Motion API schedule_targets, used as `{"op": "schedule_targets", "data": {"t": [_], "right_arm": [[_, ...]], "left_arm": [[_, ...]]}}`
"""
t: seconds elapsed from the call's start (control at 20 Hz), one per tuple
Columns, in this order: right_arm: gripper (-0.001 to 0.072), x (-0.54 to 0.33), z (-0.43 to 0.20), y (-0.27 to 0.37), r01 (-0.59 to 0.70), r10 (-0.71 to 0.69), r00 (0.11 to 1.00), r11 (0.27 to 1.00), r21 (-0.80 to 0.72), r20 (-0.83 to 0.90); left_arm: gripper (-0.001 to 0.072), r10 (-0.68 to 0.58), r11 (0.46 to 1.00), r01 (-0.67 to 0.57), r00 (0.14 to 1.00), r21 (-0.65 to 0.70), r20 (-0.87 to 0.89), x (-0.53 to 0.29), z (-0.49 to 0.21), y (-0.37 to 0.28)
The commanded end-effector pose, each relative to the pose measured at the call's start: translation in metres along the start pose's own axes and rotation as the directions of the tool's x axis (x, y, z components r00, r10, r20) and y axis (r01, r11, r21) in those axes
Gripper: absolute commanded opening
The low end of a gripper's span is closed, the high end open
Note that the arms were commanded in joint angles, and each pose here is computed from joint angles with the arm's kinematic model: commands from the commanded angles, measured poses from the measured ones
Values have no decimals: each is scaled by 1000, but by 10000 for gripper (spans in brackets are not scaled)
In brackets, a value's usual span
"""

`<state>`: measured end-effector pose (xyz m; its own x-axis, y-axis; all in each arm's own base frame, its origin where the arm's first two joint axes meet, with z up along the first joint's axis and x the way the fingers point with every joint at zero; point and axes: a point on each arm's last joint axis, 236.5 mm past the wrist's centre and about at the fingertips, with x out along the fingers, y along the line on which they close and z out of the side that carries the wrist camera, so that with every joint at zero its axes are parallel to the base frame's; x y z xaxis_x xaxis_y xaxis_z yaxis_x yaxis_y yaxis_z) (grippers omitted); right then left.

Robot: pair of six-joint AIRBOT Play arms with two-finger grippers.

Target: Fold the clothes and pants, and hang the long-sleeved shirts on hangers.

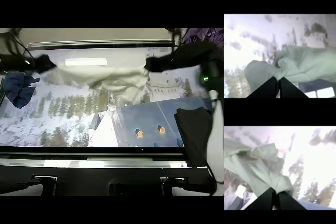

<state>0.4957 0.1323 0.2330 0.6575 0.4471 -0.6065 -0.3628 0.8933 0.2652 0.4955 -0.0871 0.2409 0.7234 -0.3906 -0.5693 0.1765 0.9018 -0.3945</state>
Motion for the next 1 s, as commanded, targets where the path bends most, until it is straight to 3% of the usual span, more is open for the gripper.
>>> {"op": "schedule_targets", "data": {"t": [0.0,0.2,0.45,0.65,0.8,0.95], "right_arm": [[34,-154,72,7,257,-218,924,962,-87,315],[34,-299,68,33,390,-313,795,920,-43,520],[34,-354,43,57,349,-299,769,937,22,565],[34,-281,43,45,281,-262,871,960,16,415],[34,-169,32,25,184,-189,965,982,43,184],[34,-44,-9,-18,161,-153,985,981,112,-80]], "left_arm": [[18,130,985,-159,942,72,310,-137,77,-25],[19,217,974,-222,861,-43,460,-254,70,-40],[19,246,969,-219,867,-110,434,-308,26,-51],[19,274,961,-241,898,-135,344,-272,17,-34],[20,295,948,-272,946,-164,137,-191,-8,-2],[20,317,923,-332,943,-196,-103,-94,-51,44]]}}
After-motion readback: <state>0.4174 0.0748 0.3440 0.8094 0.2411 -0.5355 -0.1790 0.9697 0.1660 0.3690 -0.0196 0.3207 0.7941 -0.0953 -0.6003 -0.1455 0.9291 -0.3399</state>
